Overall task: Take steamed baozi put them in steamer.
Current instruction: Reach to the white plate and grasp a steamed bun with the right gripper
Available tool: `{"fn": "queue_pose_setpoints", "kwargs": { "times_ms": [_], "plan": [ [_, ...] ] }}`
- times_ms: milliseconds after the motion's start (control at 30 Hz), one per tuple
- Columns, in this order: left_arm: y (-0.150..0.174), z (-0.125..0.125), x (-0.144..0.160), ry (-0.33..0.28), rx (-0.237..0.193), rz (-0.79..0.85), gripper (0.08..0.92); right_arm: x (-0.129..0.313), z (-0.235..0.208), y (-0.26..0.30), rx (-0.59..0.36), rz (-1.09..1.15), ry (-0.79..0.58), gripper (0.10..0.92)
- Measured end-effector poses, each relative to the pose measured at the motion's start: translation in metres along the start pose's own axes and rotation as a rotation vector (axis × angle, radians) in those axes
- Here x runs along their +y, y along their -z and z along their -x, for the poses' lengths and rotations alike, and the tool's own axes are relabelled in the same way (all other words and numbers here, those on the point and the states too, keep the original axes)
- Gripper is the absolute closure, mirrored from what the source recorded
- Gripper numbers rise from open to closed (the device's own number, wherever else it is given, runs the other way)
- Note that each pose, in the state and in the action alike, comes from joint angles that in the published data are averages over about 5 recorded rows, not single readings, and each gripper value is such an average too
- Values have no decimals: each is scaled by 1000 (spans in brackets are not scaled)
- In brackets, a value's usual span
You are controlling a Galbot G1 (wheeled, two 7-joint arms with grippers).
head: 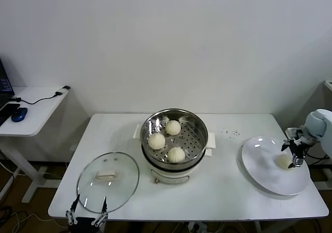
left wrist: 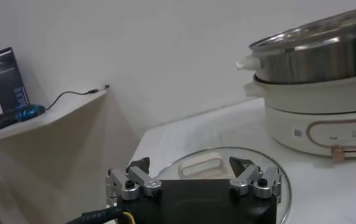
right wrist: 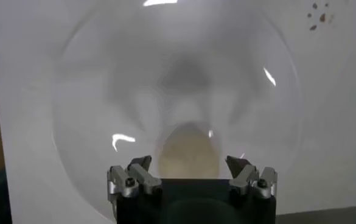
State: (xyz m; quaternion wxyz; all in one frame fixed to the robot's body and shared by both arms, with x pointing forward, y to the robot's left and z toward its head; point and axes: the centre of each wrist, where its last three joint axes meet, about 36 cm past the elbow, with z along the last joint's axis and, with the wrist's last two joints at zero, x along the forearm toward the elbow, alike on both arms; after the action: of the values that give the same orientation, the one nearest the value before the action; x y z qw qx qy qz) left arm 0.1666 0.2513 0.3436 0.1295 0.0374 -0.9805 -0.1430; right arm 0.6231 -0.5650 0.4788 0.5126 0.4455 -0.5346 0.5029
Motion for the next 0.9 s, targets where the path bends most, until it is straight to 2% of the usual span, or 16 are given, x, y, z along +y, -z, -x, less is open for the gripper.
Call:
{"fn": "queue_pose_setpoints", "kwargs": {
  "times_ms": [500,767,900],
  "plan": [
    [1,0,2,6,-7,2,177,-8,22,-3,23,17,21,215],
    [1,1,3,8,-5,8,177,-10,25,-3,28,18,37,374],
    [1,1,3,10,-3,14,177,-9,23,-4,27,20,42,424]
  ]
}}
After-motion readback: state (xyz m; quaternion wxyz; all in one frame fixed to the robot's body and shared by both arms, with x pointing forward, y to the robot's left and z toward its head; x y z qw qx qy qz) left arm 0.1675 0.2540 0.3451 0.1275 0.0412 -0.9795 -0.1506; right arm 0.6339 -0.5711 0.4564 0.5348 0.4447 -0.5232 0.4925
